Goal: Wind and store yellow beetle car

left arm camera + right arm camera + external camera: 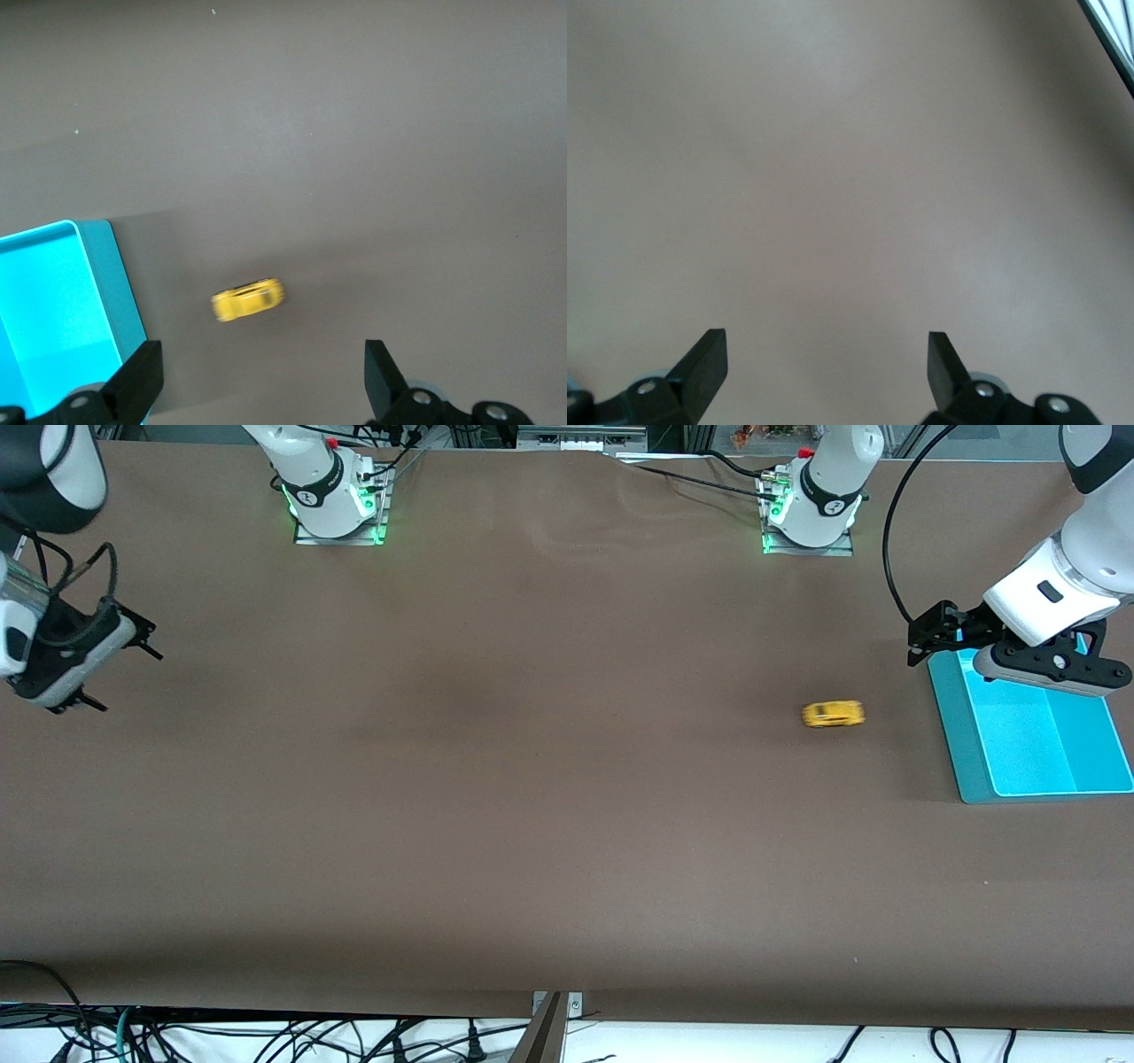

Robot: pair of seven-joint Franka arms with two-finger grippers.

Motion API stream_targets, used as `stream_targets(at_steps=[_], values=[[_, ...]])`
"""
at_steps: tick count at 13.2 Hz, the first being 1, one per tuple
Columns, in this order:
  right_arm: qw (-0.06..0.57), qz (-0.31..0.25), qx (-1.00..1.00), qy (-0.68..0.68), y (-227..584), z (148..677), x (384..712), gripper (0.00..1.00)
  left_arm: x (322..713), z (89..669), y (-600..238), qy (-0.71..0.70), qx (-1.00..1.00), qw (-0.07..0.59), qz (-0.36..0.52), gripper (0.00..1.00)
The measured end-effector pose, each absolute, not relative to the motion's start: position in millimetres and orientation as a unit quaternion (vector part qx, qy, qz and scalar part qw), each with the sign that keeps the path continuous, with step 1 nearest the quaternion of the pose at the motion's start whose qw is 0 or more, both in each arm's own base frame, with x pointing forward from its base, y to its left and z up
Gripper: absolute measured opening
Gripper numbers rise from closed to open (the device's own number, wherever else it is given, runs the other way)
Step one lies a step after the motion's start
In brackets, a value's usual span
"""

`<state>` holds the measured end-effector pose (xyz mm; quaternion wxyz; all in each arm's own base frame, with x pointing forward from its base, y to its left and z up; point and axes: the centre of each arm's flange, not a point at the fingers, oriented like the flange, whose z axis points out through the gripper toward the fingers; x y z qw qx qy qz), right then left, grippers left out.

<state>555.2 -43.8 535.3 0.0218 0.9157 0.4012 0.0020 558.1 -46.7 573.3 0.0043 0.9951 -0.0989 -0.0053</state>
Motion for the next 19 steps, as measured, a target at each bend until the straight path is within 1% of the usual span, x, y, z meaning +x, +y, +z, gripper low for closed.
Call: stream_targets(at_steps=[5,8,10,12,14,19], values=[[0.017,-0.021,0.976,0.216,-20.3,565.8,541.4,1.00,562.8,551.3,-44.6,-0.097,0.995,0.006,-0.038,1.00],[0.005,-0.022,0.991,0.135,-9.2,580.3,532.5,1.00,561.1,542.3,-40.8,-0.094,0.994,0.007,-0.062,1.00],[-0.018,-0.020,0.994,0.105,-16.4,585.2,527.9,1.00,557.1,535.2,-40.5,-0.106,0.990,0.009,-0.088,1.00],[-0.033,-0.028,0.996,0.076,-26.9,584.5,524.7,1.00,556.7,530.0,-36.1,-0.146,0.984,0.015,-0.099,1.00],[-0.034,-0.032,0.998,0.044,-22.7,584.2,524.2,1.00,558.7,524.8,-22.5,-0.187,0.977,0.022,-0.104,1.00],[-0.030,-0.034,0.999,0.028,15.0,583.9,524.8,1.00,558.4,507.0,-8.1,-0.268,0.955,0.039,-0.119,1.00]])
